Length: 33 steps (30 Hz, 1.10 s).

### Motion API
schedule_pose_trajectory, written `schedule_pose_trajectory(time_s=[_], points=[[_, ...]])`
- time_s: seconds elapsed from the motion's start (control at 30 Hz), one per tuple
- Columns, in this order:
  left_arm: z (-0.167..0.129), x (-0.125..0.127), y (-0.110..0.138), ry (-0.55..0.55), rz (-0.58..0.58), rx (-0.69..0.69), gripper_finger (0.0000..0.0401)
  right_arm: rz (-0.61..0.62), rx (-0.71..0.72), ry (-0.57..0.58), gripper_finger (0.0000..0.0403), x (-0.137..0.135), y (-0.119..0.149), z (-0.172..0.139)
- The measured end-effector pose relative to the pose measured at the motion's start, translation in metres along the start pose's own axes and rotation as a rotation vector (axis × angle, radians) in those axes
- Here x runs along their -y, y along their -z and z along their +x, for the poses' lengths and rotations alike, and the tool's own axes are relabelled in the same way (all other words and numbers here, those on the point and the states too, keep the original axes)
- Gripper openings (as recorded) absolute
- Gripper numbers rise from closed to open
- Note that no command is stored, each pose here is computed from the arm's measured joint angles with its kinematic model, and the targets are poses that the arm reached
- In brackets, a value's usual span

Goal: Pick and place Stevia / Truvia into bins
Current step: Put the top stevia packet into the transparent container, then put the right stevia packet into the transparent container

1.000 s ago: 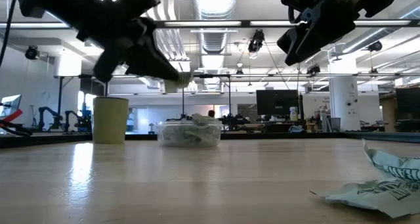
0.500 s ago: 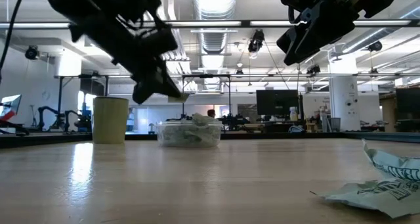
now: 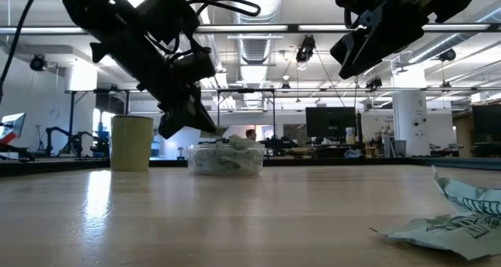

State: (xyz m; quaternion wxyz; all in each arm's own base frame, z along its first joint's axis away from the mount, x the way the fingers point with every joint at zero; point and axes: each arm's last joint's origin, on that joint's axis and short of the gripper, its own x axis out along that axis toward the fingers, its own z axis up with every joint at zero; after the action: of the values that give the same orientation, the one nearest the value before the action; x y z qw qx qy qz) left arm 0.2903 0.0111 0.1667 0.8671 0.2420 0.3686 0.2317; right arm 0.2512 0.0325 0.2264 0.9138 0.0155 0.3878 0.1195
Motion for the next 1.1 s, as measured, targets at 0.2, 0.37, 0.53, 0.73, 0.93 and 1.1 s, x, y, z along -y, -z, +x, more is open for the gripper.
schedule_pose_trajectory(time_s=[0.2,0.37,0.53,0.73,0.93,1.1], points=[[0.0,-0.001,0.0,-0.027,0.0,-0.008,0.0005,0.0,0.001,0.0,0.013,0.0,0.0,0.0],[0.0,-0.001,0.001,-0.026,0.003,-0.012,0.0053,0.0,0.001,0.0,0.013,0.0,0.0,0.0],[0.0,-0.001,0.001,-0.026,0.003,-0.013,0.0112,0.0,0.001,0.0,0.013,0.0,0.0,0.0],[-0.007,-0.002,-0.003,-0.022,-0.007,0.014,0.0148,0.0,0.001,-0.001,0.013,0.0,0.0,0.0],[-0.039,0.001,-0.017,0.021,-0.037,0.126,0.0153,-0.001,-0.003,-0.027,0.013,-0.007,0.0,0.001],[-0.074,0.011,-0.028,0.114,-0.047,0.249,0.0153,-0.02,-0.006,-0.058,0.013,-0.017,0.001,0.002]])
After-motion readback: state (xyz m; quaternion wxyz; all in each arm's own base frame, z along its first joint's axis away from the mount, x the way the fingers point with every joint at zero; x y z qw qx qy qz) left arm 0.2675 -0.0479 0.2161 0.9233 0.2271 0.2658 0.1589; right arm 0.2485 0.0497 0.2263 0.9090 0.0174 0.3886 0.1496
